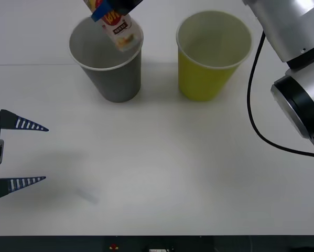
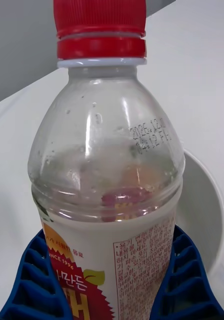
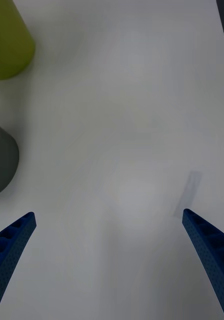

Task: Put the can into the green bin and the plastic bottle into the gray bin

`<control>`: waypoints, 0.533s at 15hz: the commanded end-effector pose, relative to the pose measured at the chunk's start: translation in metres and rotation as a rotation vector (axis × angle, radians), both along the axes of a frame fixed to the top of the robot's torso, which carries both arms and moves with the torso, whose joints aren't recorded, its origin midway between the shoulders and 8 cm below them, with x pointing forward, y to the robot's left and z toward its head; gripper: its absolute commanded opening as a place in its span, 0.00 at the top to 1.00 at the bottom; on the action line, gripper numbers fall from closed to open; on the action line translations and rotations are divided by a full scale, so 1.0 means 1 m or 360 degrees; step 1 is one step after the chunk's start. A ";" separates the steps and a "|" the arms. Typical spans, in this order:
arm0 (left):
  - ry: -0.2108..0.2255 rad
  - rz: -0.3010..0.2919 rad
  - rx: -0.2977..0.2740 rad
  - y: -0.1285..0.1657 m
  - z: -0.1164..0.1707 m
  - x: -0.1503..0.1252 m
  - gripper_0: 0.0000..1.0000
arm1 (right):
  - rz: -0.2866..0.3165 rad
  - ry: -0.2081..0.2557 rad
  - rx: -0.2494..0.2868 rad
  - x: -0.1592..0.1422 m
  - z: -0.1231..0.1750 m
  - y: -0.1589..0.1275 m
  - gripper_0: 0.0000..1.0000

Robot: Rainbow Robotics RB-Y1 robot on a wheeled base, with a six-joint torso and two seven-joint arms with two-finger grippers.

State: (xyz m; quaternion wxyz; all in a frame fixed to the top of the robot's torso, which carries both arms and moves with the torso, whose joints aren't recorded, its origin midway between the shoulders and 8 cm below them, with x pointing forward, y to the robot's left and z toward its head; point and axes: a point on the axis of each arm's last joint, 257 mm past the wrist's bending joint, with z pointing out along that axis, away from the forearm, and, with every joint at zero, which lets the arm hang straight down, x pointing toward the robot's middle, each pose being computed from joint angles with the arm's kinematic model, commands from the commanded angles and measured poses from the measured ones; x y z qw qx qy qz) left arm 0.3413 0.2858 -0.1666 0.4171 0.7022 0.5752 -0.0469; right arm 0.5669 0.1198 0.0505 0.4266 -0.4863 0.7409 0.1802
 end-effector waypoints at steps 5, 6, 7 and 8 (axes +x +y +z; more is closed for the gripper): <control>0.0000 0.0000 0.0000 0.000 0.000 0.000 0.00 | -0.0007 -0.0081 0.0030 0.011 -0.015 0.022 0.74; 0.0000 0.0000 0.0000 0.000 0.000 0.000 0.00 | 0.0011 -0.0101 0.0014 0.011 -0.015 0.022 0.45; 0.0000 0.0000 0.0000 0.000 0.000 0.000 0.00 | 0.0028 -0.0123 -0.0001 0.011 -0.015 0.022 0.15; 0.0000 0.0000 0.0000 0.000 0.000 0.000 0.00 | 0.0032 -0.0120 -0.0001 0.010 -0.015 0.023 0.00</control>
